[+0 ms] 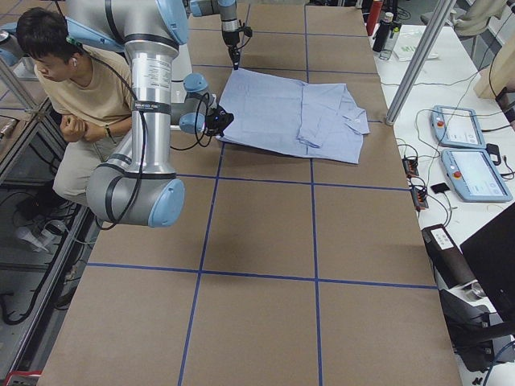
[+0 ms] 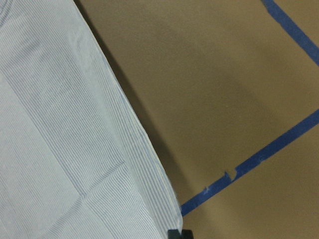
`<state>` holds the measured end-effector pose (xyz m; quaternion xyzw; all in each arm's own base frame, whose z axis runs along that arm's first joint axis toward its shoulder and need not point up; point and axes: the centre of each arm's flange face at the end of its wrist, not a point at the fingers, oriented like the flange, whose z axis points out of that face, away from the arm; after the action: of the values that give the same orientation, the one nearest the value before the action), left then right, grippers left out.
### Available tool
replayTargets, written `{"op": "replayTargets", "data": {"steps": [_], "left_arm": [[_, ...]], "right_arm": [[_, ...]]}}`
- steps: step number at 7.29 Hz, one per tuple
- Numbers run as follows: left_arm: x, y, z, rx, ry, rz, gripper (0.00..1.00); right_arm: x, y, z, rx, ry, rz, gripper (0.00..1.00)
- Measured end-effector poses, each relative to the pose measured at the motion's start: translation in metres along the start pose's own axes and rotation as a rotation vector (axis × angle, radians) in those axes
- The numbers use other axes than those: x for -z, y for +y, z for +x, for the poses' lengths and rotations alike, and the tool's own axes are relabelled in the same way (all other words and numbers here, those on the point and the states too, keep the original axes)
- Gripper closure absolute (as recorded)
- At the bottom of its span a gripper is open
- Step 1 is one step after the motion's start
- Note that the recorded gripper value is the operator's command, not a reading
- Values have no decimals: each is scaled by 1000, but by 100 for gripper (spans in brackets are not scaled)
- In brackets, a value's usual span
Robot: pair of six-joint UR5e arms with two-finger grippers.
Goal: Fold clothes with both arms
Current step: 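Lift both hem corners and fold them toward the collar with both grippers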
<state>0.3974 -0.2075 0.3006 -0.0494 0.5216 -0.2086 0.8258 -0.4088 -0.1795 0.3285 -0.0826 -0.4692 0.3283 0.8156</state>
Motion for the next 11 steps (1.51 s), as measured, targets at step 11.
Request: {"op": "replayTargets", "data": {"steps": [11], "left_arm": [[47,-239,101,93,149,293,100]], "right_arm": [[82,-142,-115,-241,-180,280,100]]}}
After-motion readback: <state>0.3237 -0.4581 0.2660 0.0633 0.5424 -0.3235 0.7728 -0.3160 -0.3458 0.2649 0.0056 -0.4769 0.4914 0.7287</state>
